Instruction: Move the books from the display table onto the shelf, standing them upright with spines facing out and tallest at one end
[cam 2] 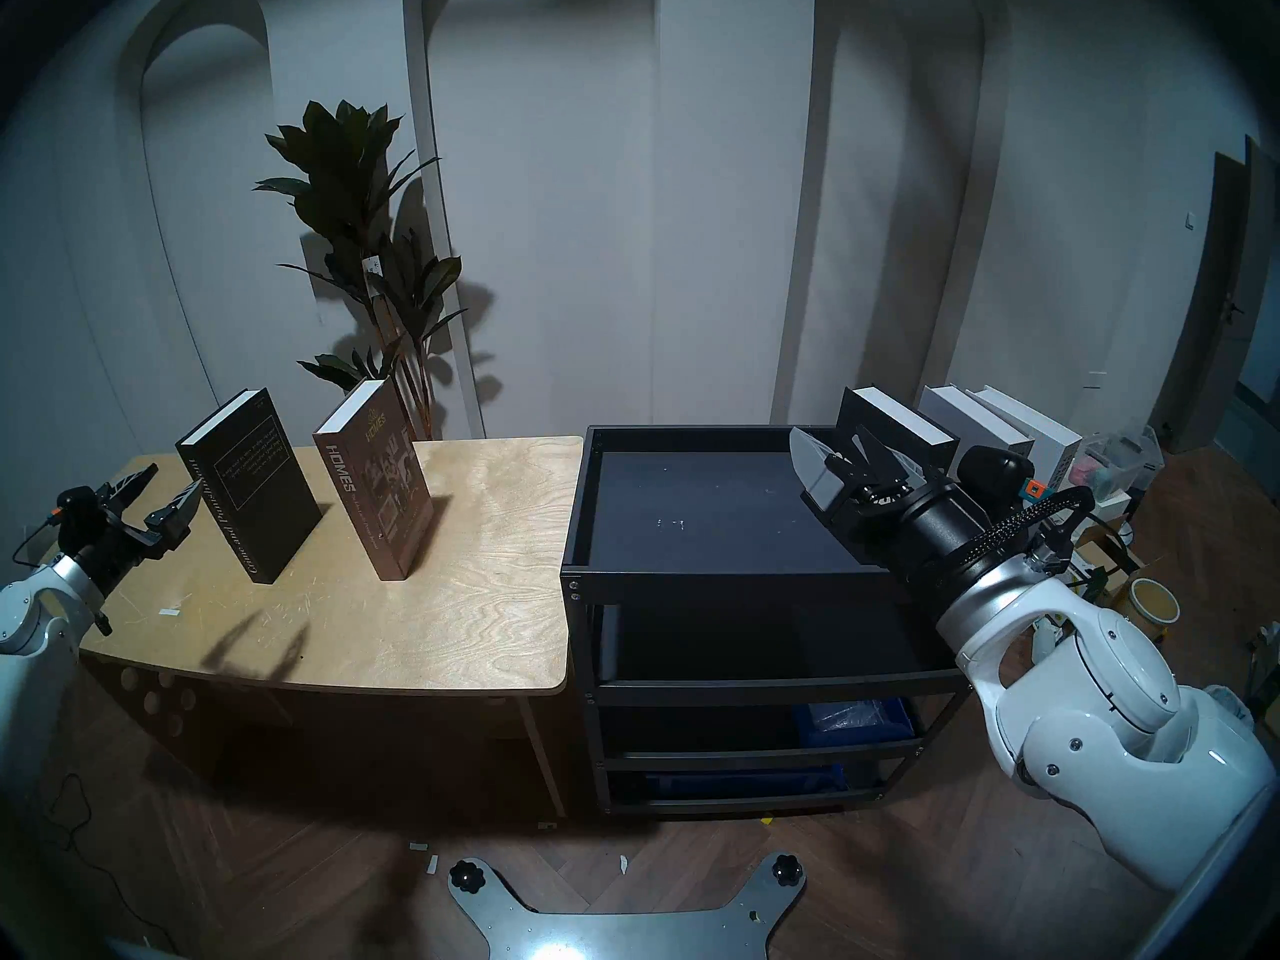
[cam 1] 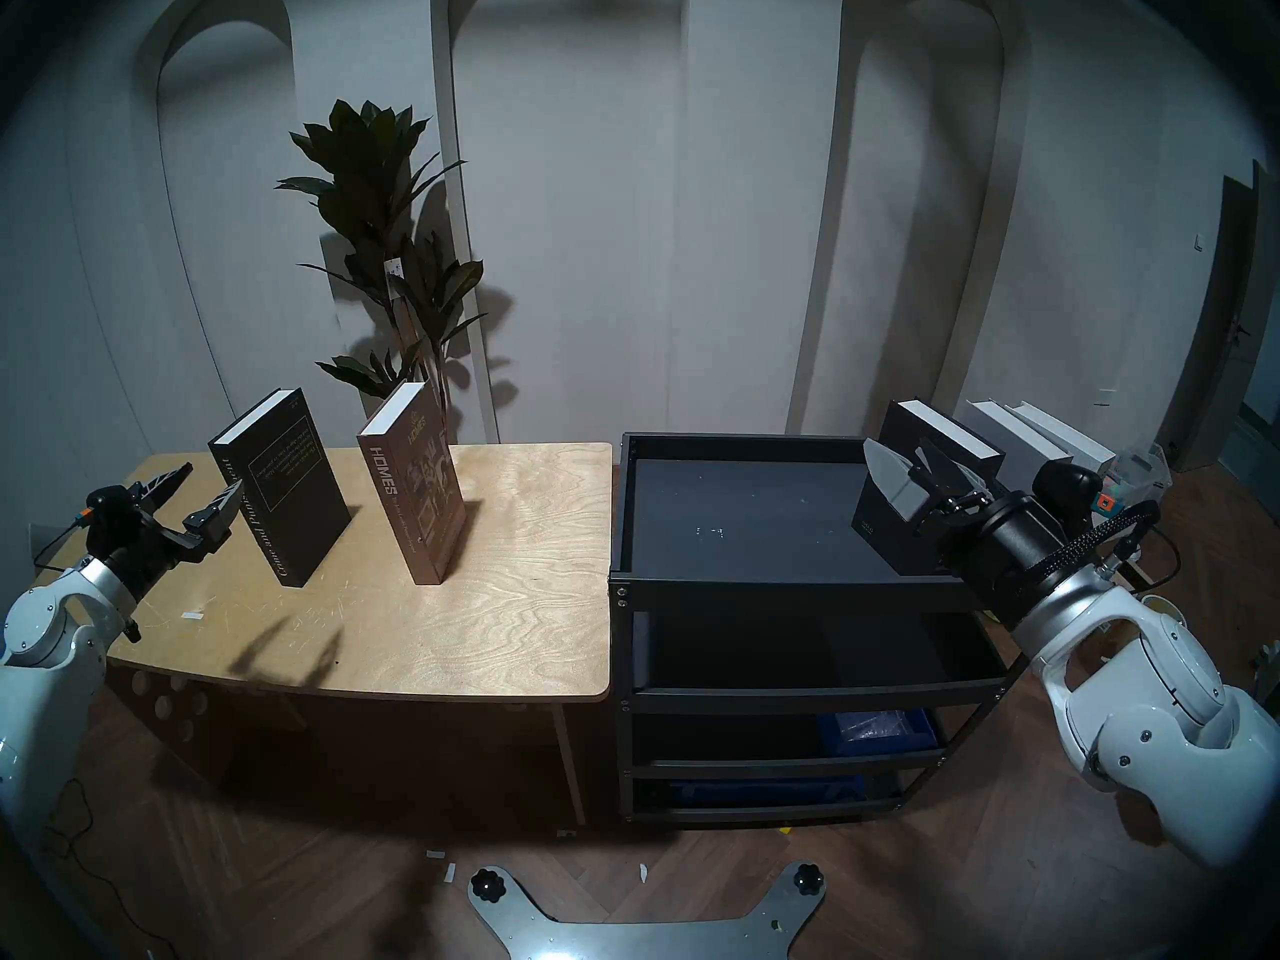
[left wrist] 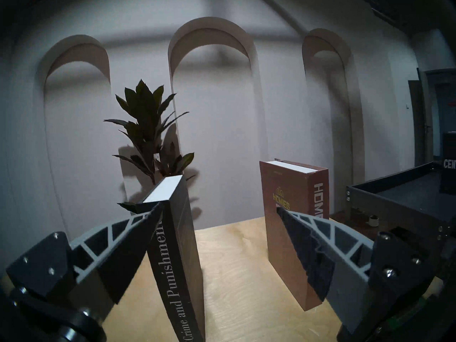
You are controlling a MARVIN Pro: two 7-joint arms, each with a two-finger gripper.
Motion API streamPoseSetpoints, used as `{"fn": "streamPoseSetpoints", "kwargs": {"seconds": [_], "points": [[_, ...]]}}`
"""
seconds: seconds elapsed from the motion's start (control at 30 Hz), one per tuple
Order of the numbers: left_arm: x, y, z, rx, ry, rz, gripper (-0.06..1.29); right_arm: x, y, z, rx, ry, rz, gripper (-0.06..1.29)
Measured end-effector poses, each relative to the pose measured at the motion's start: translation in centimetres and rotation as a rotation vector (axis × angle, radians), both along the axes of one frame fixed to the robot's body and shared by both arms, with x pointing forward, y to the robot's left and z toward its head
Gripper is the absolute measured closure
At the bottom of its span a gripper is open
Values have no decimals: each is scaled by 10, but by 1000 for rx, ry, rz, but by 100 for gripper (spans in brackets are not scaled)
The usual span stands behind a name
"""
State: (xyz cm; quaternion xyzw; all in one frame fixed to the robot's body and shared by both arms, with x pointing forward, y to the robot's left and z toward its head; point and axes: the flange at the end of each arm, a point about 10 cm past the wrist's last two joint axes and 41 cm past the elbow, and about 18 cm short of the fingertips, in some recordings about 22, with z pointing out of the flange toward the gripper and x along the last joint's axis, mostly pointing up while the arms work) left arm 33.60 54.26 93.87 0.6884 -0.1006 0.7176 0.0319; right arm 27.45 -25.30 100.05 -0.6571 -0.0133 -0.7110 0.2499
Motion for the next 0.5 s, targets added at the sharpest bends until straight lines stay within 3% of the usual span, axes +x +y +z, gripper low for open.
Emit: {"fn": "streamPoseSetpoints", "kwargs": {"seconds": [0.27,0.5], "points": [[14,14,-4,-29,66,-14,-2,-2,-4,-5,-30,1,-42,3],[20,26,-4,-38,83,6,-2,-2,-5,-6,-45,-2,-64,3]]}}
